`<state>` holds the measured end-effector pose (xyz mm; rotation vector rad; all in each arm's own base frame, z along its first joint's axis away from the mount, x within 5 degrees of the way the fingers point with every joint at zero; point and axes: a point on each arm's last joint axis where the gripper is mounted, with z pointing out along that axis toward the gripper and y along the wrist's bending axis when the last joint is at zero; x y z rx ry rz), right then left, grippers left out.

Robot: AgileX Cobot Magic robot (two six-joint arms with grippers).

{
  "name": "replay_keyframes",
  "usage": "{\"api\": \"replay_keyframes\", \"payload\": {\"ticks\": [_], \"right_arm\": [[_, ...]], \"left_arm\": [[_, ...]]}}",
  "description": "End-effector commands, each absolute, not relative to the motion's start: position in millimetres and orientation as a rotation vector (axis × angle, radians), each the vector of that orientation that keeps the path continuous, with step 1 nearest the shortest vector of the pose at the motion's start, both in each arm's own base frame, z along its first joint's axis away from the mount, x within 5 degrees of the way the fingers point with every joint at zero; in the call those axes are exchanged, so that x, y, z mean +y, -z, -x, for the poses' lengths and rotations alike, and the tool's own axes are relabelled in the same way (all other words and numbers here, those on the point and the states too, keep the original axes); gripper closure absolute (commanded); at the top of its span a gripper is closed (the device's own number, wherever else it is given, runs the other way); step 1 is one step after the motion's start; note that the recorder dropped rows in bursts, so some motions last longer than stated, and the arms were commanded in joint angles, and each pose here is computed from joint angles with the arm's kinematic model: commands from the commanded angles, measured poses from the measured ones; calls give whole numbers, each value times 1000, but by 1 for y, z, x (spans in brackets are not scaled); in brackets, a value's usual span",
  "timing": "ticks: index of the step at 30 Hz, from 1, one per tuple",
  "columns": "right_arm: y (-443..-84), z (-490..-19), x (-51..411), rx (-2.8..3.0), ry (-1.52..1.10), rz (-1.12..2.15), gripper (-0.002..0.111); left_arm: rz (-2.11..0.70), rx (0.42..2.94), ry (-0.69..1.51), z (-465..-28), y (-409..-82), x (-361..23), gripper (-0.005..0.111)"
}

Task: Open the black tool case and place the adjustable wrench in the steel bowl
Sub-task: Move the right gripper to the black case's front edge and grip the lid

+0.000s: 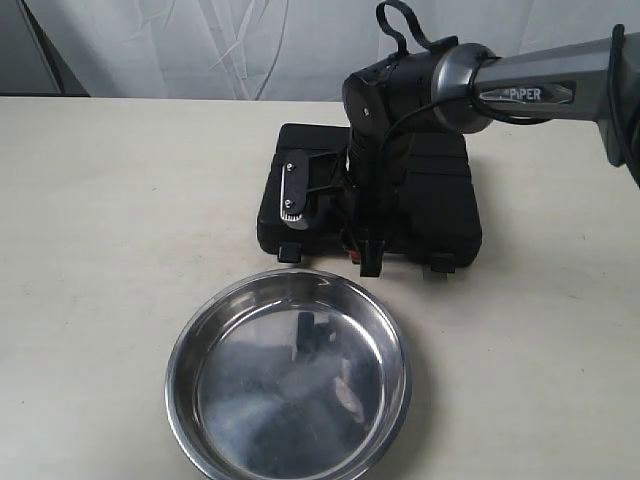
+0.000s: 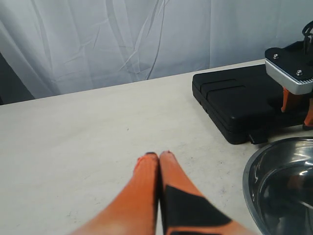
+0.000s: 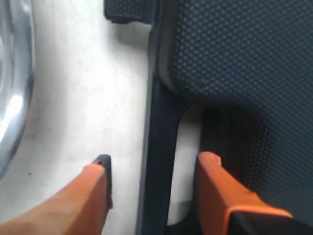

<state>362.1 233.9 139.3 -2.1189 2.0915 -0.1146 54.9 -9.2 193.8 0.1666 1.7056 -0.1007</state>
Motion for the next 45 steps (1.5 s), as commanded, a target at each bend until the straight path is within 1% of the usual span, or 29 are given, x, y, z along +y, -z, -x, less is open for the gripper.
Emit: {"api": "replay_keyframes", "payload": {"ticks": [1, 10, 12, 14, 17, 18, 33, 45], "right_arm": [[-138, -366, 237, 2062, 131, 2098, 58], [-132, -367, 237, 2063, 129, 2101, 59], [-130, -367, 238, 2066, 128, 2103, 66], [-130, -367, 238, 2066, 128, 2103, 80], [-132, -366, 237, 2073, 126, 2109, 105], [-133, -365, 236, 2079, 125, 2110, 109], [-163, -361, 234, 2058, 131, 2074, 108], [-163, -360, 235, 2071, 105, 2062, 108]], "left_arm": [[-172, 1701, 106, -55, -193, -10, 106], [-172, 1701, 106, -55, -193, -10, 106], [-172, 1701, 106, -55, -193, -10, 106], [-172, 1701, 106, -55, -193, -10, 106], [-172, 1701, 106, -55, -193, -10, 106], [-172, 1701, 106, -55, -193, -10, 106], [-172, 1701, 106, -55, -193, -10, 106], [-172, 1702, 106, -55, -193, -10, 106]]}}
